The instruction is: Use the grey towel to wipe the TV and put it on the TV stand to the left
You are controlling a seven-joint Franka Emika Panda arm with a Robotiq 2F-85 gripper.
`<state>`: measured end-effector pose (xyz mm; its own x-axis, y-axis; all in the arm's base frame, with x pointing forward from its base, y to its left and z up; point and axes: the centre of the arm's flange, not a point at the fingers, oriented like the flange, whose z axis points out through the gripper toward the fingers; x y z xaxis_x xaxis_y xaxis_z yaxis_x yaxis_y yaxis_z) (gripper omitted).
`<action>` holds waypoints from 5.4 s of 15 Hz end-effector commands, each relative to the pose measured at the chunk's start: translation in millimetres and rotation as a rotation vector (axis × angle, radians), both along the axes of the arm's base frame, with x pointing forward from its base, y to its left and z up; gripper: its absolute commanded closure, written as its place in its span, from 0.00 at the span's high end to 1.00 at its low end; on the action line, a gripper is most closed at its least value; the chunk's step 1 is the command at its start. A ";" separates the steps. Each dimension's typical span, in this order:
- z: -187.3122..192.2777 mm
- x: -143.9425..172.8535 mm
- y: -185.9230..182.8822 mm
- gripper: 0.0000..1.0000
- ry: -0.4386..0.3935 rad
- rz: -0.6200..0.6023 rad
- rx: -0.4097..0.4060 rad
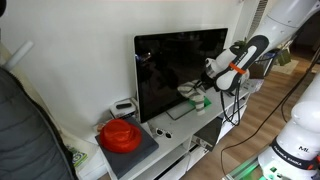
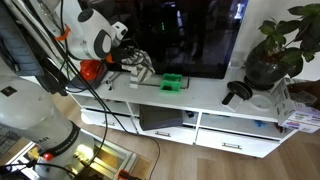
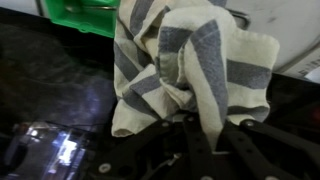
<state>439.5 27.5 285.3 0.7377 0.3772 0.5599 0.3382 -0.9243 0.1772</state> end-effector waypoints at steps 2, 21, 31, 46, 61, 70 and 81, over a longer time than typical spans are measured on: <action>5.7 -34.7 62.2 0.02 0.095 0.245 0.034; 11.2 23.9 28.0 0.02 -0.121 0.191 0.003; -33.3 81.2 18.3 0.02 -0.123 0.162 -0.002; -111.2 116.3 18.3 0.02 -0.077 0.067 -0.030; -105.7 97.7 -70.0 0.02 -0.190 -0.187 0.030; -119.6 117.4 21.2 0.02 -0.085 0.002 -0.005; -129.4 116.5 127.2 0.02 0.019 0.326 -0.101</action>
